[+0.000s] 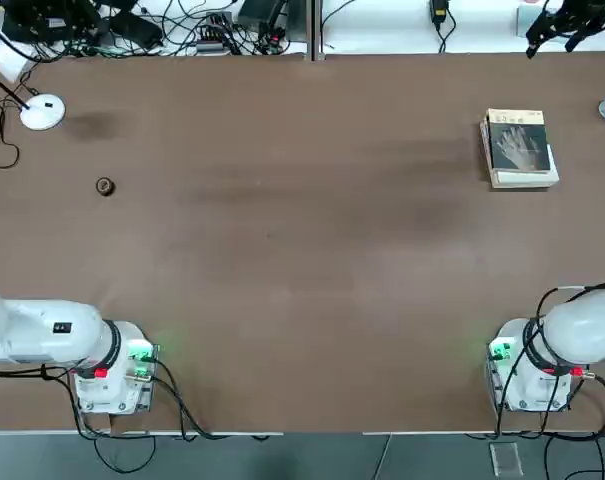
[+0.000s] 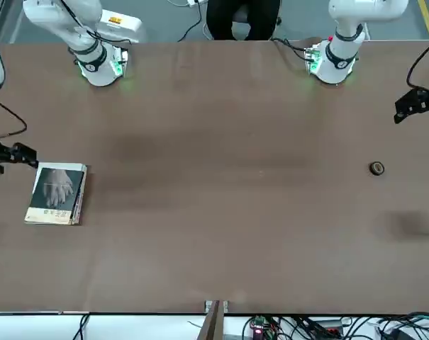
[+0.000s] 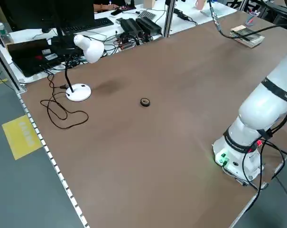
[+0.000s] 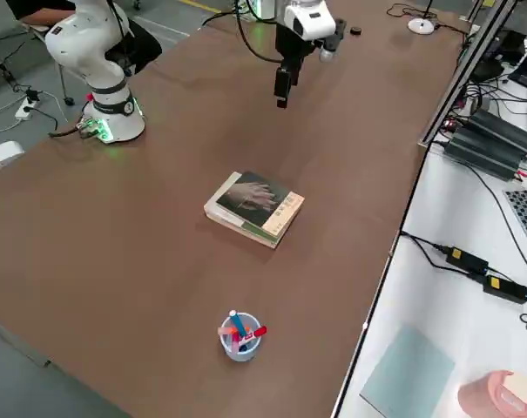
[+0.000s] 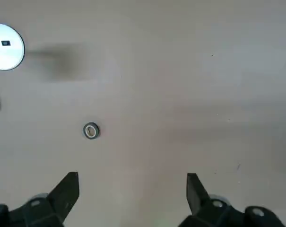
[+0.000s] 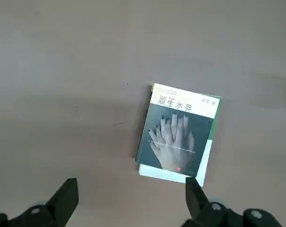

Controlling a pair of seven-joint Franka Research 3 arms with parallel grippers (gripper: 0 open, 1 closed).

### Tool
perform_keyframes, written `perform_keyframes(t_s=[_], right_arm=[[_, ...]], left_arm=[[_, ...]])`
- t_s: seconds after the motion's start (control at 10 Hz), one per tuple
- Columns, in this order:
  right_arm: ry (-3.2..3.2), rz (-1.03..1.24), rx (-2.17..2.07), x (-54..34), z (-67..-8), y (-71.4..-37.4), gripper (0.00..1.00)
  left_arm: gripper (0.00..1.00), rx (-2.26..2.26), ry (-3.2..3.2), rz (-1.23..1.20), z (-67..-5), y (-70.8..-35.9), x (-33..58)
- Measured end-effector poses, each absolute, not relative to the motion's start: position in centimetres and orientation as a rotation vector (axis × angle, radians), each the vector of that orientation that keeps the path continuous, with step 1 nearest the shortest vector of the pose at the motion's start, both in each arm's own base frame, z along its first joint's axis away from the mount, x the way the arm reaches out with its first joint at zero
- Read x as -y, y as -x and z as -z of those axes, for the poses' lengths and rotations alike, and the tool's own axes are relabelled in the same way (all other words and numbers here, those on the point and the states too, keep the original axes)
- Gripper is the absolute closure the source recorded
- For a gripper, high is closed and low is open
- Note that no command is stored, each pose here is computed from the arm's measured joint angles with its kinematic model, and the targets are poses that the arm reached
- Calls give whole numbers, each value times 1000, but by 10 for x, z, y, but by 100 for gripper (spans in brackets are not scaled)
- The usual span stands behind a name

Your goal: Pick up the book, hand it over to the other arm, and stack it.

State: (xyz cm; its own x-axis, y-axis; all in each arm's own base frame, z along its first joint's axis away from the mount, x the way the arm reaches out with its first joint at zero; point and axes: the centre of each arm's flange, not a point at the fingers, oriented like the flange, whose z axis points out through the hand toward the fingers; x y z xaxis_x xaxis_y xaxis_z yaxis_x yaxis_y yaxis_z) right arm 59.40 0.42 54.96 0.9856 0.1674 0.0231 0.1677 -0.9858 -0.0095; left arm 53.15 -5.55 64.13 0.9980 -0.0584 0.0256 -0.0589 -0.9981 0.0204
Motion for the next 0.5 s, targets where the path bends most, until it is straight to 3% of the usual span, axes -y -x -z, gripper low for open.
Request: perform_keyframes(t_s=[0.5], right_arm=[[3125,42,-5,-22,-589,-578,0]], left_arm=[[0,90,-3119,-27,-637,-535,55]])
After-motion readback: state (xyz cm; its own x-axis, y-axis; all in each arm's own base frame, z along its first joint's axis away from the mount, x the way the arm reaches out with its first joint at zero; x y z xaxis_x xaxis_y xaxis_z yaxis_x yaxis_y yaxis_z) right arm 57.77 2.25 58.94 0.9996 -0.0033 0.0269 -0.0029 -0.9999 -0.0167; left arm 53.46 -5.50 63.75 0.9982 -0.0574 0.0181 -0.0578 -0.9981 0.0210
